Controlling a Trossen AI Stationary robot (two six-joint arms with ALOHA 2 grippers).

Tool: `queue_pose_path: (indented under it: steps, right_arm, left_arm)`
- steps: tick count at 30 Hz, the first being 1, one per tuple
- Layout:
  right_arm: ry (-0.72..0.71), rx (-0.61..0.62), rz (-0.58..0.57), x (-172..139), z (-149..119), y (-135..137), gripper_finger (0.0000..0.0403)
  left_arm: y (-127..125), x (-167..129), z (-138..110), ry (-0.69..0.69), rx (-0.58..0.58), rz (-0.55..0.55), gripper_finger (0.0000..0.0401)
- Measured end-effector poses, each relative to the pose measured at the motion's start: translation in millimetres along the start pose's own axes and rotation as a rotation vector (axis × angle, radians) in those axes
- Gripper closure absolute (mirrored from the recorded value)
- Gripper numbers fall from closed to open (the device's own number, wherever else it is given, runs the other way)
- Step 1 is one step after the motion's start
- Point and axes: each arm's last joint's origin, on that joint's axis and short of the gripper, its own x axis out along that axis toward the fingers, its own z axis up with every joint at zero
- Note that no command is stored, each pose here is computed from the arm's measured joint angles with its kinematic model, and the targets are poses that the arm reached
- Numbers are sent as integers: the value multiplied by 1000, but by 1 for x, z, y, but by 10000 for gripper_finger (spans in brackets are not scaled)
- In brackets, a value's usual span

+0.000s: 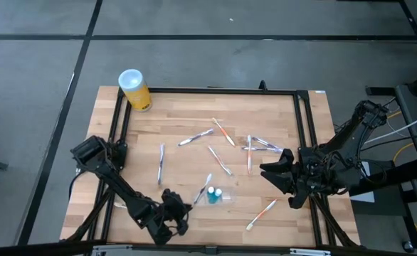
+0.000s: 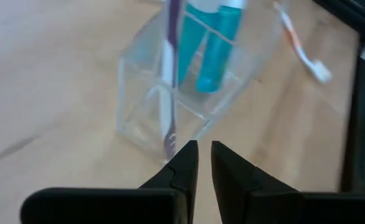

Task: Pick & Place toothbrushing station
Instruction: Adjust the transparent organizer, then put the orange toothbrush into the right section of the transparent organizer

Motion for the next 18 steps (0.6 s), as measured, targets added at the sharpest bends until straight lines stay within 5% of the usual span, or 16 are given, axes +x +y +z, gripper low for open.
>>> queue_pose_path:
  steps: [9, 18]
  right_arm:
    - [1, 1, 2, 0, 0, 0, 254]
    - [10, -14, 18, 0, 0, 1, 254]
  left_arm:
    - [14, 3, 2, 13, -33, 111, 368]
    - [45, -29, -7, 65, -147, 356, 368]
